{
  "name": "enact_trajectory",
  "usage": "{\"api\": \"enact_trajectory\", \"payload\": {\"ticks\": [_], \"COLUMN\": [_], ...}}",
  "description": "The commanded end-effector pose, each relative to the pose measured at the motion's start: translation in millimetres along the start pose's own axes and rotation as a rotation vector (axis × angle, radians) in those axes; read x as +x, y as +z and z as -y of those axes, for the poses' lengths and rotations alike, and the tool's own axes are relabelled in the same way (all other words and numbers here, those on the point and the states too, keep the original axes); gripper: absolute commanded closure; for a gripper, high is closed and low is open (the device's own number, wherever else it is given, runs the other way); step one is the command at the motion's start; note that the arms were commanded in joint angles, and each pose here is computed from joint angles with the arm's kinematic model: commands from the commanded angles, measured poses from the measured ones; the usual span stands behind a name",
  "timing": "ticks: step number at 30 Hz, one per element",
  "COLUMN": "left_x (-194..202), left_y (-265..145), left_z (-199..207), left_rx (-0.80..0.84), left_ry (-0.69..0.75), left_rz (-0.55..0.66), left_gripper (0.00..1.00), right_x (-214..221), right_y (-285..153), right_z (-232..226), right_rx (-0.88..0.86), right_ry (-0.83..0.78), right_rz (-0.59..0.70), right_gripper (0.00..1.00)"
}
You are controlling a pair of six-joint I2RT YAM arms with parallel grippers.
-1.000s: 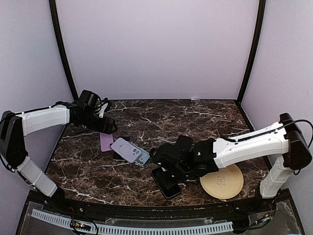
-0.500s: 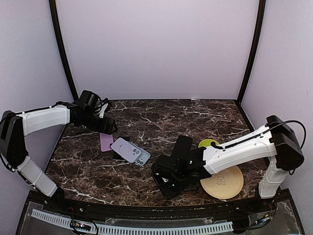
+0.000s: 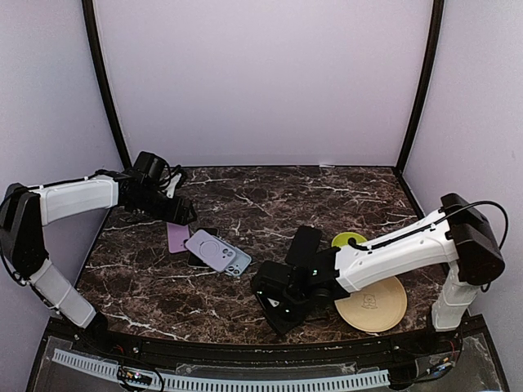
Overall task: Put the phone into the phone case
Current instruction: Adjust the phone with the phone case.
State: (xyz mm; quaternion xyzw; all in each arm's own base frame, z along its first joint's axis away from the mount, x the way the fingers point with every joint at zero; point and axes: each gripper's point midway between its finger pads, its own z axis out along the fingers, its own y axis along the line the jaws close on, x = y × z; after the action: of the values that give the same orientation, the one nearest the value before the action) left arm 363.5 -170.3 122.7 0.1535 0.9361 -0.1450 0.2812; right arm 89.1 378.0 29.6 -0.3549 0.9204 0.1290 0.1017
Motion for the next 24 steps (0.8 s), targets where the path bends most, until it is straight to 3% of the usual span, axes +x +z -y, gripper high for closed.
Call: {"api": "enact_trajectory", "payload": {"ticks": [1, 7, 24], "left_x": [6.9, 6.6, 7.6], "left_y": [1.8, 1.4, 3.1], "left_z": [1.6, 1.5, 2.5], "left_rx": [0.002, 0.001, 0.008], "left_ry": [0.010, 0.011, 0.013], "left_rz": [-0.024, -0.023, -0.029], "left_gripper": [0.19, 0.19, 0.19], "right_x": [8.3, -16.0, 58.2], "right_y": [-10.3, -41.0, 11.5], "right_z": [19.4, 35.4, 66.5], "right_rx": [0.119, 0.141, 0.160], "right_ry": [-0.048, 0.022, 0.091], "right_rz": [-0.060, 0.038, -0.168], "right_gripper": [1.00, 1.00, 1.00]}}
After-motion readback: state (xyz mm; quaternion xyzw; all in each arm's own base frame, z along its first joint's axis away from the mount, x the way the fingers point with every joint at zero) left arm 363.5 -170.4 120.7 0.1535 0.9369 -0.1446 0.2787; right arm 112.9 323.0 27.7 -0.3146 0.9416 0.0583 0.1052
